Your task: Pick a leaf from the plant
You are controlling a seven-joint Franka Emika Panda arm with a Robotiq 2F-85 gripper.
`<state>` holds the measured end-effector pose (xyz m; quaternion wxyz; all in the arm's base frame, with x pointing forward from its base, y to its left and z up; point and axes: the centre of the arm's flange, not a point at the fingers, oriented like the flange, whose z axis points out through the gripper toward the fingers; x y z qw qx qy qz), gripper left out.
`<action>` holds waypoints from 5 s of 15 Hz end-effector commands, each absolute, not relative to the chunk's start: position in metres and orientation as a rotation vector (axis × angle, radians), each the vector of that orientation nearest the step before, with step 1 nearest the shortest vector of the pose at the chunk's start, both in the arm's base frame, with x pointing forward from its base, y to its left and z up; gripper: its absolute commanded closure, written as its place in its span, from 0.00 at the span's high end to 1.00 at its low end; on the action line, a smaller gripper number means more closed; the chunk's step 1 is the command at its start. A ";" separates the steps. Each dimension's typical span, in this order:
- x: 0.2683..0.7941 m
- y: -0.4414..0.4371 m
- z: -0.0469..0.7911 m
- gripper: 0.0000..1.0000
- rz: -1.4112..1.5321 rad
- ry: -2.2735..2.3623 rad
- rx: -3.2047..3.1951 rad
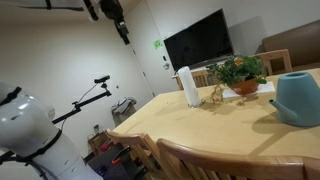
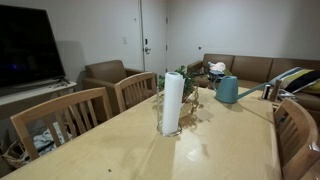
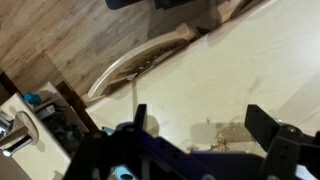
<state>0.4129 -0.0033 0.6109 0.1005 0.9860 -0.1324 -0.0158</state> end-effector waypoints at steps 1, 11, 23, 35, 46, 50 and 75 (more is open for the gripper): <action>0.417 -0.004 0.607 1.00 -0.070 -0.391 2.909; 0.423 -0.005 0.606 1.00 -0.099 -0.391 2.905; 0.506 0.000 0.602 1.00 0.145 -0.706 2.857; 0.587 -0.010 0.548 1.00 0.044 -0.671 2.749; 0.585 -0.008 0.524 1.00 0.048 -0.651 2.766; 0.600 -0.002 0.490 1.00 0.000 -0.651 2.735; 0.657 0.030 0.356 1.00 0.145 -0.680 2.617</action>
